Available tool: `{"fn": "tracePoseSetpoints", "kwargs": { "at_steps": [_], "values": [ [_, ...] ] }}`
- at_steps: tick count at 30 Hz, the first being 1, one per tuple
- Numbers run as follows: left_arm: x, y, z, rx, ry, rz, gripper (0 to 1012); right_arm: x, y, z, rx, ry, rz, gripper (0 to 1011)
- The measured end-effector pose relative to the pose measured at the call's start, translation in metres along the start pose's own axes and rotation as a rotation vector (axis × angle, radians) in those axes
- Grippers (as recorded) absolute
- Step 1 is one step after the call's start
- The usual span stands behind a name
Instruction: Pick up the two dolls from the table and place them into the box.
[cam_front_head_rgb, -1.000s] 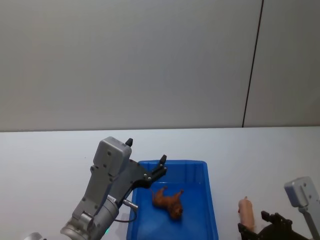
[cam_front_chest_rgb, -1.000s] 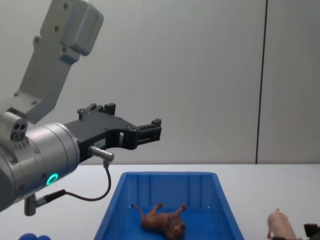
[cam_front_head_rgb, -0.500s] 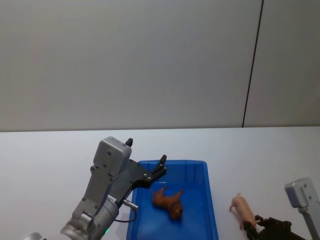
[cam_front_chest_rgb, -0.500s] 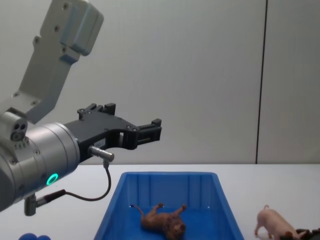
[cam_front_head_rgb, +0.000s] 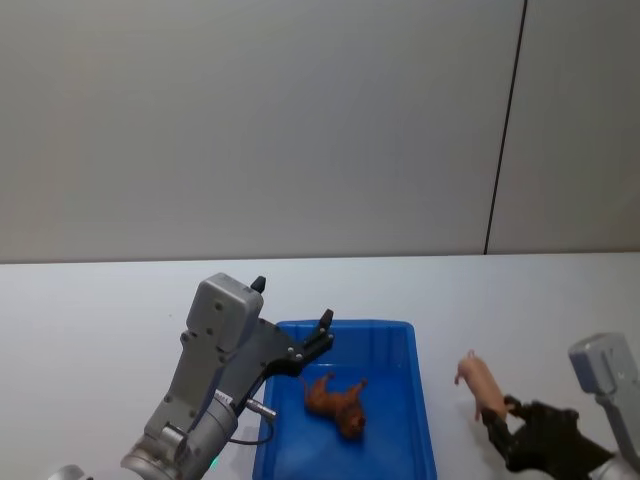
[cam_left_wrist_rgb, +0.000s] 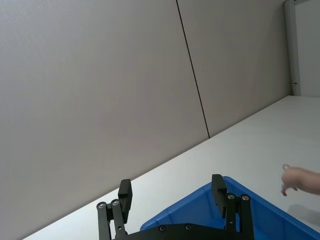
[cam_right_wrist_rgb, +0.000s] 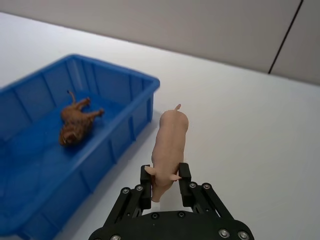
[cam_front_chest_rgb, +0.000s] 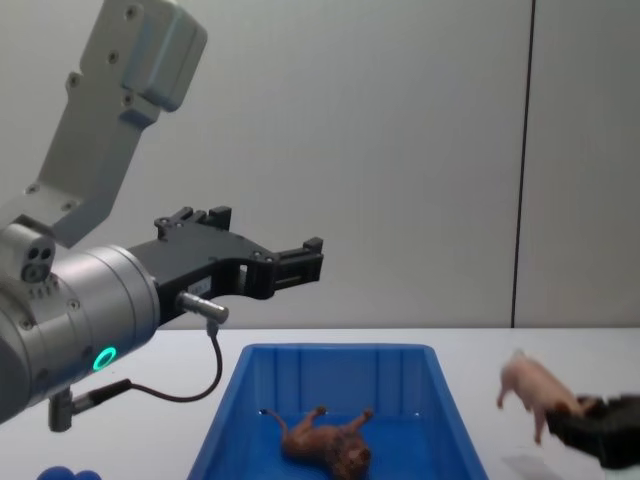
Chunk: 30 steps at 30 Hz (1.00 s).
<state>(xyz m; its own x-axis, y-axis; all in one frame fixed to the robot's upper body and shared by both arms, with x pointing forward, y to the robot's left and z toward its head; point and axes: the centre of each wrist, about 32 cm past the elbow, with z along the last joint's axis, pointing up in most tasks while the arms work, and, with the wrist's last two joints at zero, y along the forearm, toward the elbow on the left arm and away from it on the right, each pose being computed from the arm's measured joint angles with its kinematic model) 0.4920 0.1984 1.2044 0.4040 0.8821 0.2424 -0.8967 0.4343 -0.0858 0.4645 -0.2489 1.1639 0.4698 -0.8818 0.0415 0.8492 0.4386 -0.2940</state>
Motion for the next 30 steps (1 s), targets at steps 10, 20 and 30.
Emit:
{"fn": "tracePoseSetpoints", "kwargs": {
  "at_steps": [10,20,30],
  "values": [
    [0.0,0.0,0.0,0.0,0.0,0.0,1001,-0.005,0.011,0.032,0.099,-0.063,0.063,310],
    [0.0,0.0,0.0,0.0,0.0,0.0,1001,-0.013,0.036,0.062,0.128,-0.086,0.19,310],
    [0.0,0.0,0.0,0.0,0.0,0.0,1001,-0.02,0.062,0.075,0.108,-0.075,0.274,500]
  ]
}}
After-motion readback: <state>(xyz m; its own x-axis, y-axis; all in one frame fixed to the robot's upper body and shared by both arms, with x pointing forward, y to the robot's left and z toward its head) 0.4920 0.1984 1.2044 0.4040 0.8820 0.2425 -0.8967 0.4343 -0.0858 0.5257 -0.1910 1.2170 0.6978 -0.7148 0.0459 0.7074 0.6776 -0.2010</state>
